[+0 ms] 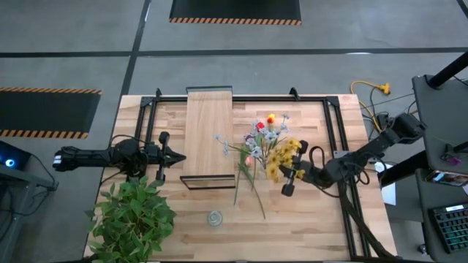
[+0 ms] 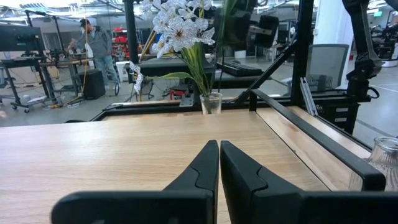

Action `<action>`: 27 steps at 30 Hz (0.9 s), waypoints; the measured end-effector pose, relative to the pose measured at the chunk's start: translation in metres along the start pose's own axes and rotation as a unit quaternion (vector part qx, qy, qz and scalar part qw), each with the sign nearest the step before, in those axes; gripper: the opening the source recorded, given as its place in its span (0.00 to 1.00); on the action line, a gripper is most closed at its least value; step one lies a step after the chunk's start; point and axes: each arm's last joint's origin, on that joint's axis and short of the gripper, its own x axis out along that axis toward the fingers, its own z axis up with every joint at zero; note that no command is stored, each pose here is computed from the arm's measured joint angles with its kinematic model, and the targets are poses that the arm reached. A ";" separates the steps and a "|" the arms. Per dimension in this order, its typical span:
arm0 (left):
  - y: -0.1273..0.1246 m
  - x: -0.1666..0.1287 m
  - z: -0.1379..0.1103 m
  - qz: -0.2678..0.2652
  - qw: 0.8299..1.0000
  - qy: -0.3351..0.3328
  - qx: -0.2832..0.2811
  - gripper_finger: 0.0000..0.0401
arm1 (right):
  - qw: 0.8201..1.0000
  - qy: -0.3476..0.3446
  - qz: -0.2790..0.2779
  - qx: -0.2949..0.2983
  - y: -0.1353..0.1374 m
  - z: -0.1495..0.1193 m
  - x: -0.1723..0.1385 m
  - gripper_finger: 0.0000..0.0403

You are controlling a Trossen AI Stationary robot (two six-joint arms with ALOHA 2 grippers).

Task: Pick and place flowers into a vace then onto a shelf
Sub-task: Put the dark yellow flowers into the top transparent vase

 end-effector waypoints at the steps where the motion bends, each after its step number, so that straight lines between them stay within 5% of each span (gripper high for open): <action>1: 0.000 0.000 0.000 0.000 1.000 0.000 0.000 0.00 | 1.000 0.002 -0.001 0.001 -0.001 -0.002 0.000 0.03; 27: 0.000 0.000 0.000 0.000 1.000 0.000 0.000 0.00 | 0.992 0.061 -0.022 0.106 -0.017 -0.055 -0.010 0.06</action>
